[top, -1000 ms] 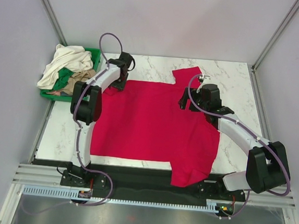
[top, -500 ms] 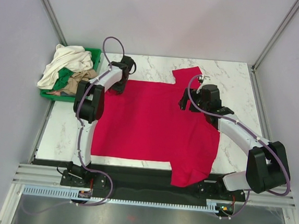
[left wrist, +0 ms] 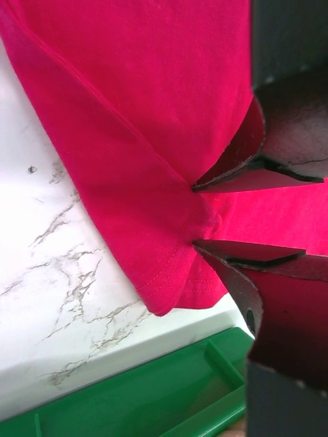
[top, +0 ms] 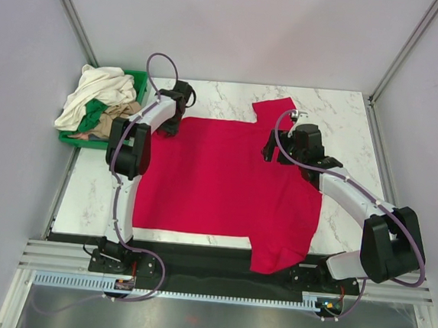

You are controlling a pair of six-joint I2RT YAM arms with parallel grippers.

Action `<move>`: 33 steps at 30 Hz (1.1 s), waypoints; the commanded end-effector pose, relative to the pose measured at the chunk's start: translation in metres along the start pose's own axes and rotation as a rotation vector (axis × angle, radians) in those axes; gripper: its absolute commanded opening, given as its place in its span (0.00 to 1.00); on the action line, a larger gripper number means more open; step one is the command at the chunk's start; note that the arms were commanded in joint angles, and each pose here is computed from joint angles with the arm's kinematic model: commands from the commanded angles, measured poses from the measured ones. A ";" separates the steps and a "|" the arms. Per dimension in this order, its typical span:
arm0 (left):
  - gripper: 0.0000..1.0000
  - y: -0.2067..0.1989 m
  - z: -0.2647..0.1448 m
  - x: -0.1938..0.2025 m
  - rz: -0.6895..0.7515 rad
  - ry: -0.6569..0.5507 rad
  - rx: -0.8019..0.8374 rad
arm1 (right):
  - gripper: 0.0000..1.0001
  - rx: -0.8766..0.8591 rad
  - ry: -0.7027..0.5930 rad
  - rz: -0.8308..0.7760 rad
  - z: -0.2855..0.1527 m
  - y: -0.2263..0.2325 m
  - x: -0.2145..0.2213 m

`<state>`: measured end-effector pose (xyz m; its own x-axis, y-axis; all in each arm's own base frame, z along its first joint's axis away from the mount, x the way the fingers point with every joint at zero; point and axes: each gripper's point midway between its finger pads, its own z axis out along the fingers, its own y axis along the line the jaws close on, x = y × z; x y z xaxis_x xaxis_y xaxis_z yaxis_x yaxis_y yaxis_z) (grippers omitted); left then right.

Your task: Fold and stack the t-shirts

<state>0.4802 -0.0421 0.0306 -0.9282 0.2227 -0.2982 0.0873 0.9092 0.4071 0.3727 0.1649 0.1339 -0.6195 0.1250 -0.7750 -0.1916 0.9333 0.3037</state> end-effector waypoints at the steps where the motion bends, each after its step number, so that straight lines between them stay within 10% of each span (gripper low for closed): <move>1: 0.40 0.008 -0.003 -0.013 0.019 -0.030 -0.017 | 0.92 -0.006 -0.026 -0.014 0.001 0.002 -0.006; 7: 0.02 0.009 -0.003 -0.016 0.016 -0.036 -0.018 | 0.92 -0.004 -0.027 -0.016 0.000 0.002 -0.006; 18: 0.02 0.090 0.004 -0.048 -0.250 -0.077 -0.045 | 0.91 -0.015 -0.015 -0.011 0.008 0.004 -0.006; 28: 0.99 0.100 -0.051 -0.076 -0.368 -0.188 0.068 | 0.91 0.006 -0.011 0.007 0.018 0.004 -0.014; 33: 1.00 0.083 -0.117 -0.072 -0.443 -0.267 0.200 | 0.91 0.026 -0.030 0.026 0.030 0.005 -0.029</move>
<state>0.5266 0.0097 0.1042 -0.8668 -0.0590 -0.4952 -0.1785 0.9639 0.1975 0.3902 0.1697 0.1189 -0.6488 0.1229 -0.7510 -0.1656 0.9404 0.2969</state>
